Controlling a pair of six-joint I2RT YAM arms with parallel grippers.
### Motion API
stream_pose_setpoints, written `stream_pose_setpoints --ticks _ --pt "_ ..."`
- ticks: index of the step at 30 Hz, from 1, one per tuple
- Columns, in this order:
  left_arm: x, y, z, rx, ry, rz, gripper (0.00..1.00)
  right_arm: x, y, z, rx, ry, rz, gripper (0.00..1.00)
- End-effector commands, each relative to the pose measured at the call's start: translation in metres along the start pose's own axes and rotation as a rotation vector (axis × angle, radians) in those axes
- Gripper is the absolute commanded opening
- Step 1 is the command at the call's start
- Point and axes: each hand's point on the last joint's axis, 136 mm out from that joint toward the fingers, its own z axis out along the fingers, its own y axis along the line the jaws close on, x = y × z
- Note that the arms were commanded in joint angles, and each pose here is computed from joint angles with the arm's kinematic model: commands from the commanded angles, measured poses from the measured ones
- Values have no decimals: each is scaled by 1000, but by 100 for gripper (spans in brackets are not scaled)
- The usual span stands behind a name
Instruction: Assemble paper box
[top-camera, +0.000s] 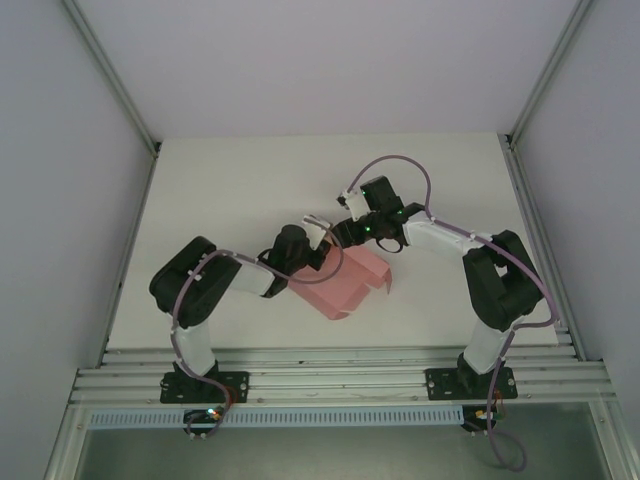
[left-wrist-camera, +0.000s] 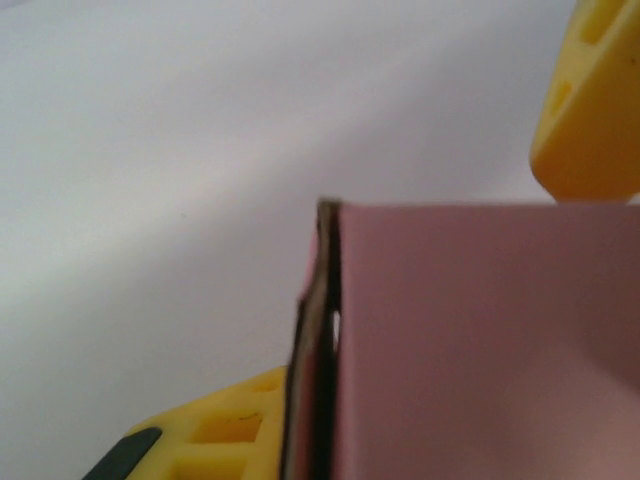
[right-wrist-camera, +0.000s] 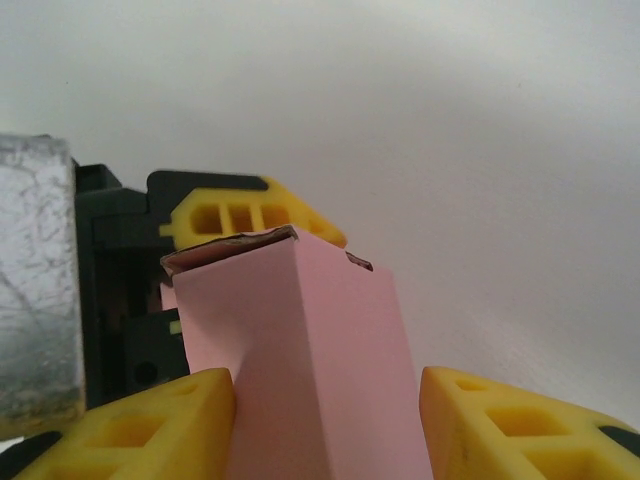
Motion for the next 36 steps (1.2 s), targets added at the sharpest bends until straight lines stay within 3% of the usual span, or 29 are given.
stream_pose_setpoints --ticks 1,3,4,9,14,17,19,24,27,36 --pt "-10 -6 7 8 -41 46 22 55 -15 15 49 172 68 52" --pt "-14 -5 8 5 -66 42 16 53 -16 13 46 169 75 52" --pt "-16 -6 9 7 -76 41 1 53 -17 13 54 170 80 52" --pt "-15 9 6 -85 -49 51 0 41 -21 3 73 129 76 53" --pt "-10 25 -2 -195 -7 46 0 17 -29 -19 144 44 80 61" --pt "-15 34 -12 -248 -3 15 0 -4 -42 -44 221 -42 92 78" --pt "-24 48 -22 -328 17 -12 0 -17 -52 -72 296 -111 98 99" --pt "-35 71 -48 -471 30 -62 0 -23 -59 -137 419 -248 77 100" --pt "-34 75 -52 -494 39 -72 0 -11 -60 -150 439 -253 78 100" --pt "-43 73 -55 -479 31 -129 0 7 -62 -109 350 -120 126 100"
